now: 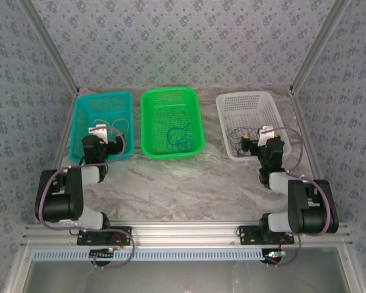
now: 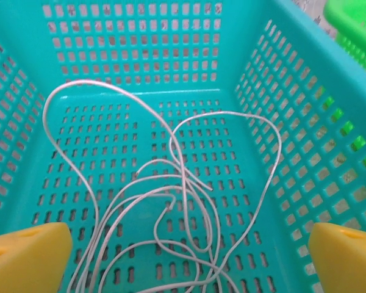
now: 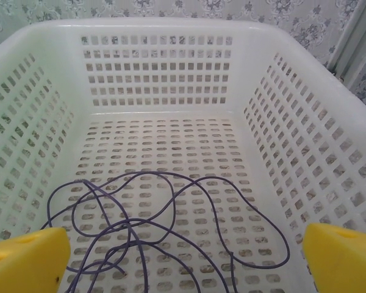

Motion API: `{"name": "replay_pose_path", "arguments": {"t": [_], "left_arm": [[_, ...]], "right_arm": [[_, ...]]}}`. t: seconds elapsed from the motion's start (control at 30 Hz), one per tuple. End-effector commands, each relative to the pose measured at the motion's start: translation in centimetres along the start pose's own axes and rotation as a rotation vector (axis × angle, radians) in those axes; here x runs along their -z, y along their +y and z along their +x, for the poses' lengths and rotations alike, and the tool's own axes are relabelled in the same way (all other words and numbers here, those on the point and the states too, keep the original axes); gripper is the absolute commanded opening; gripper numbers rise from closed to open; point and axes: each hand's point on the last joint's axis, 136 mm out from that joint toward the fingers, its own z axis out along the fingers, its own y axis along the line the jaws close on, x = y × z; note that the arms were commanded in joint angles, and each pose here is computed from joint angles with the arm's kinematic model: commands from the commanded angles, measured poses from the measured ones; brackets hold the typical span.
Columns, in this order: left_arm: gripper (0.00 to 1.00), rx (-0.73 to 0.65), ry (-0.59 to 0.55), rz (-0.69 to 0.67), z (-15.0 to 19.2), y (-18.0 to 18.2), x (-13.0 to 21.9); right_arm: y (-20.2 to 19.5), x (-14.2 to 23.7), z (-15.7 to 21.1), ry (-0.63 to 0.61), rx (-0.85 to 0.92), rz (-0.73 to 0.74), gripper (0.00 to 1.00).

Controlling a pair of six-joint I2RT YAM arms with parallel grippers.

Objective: Untangle the cables

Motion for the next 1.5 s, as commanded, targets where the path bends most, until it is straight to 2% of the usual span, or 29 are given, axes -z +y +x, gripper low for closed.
{"name": "replay_pose_path", "arguments": {"t": [0.0,0.1,0.33,0.47,0.57,1.47], "left_arm": [[1.00,-0.031,0.012,0.009,1.6,-0.4,-0.2],[0.99,-0.048,0.006,0.017,1.5,-0.8,0.0],[0.99,-0.054,0.006,0.018,1.6,-1.0,0.0],[0.99,-0.050,0.008,0.011,1.5,-0.8,-0.1],[0.99,-0.011,0.023,-0.047,1.5,0.4,-0.3],[0.99,-0.010,0.024,-0.047,1.6,0.5,-0.4]], "right_arm": [[-0.1,-0.3,2.0,0.024,-0.020,-0.007,1.00],[0.2,-1.0,3.1,0.037,-0.014,-0.026,1.00],[0.0,-1.9,3.3,0.098,-0.031,-0.036,1.00],[-0.4,-2.0,3.4,0.100,-0.049,-0.030,1.00],[-0.9,-2.1,3.4,0.106,-0.056,0.004,1.00],[-0.9,-2.1,3.3,0.104,-0.041,0.026,1.00]]}}
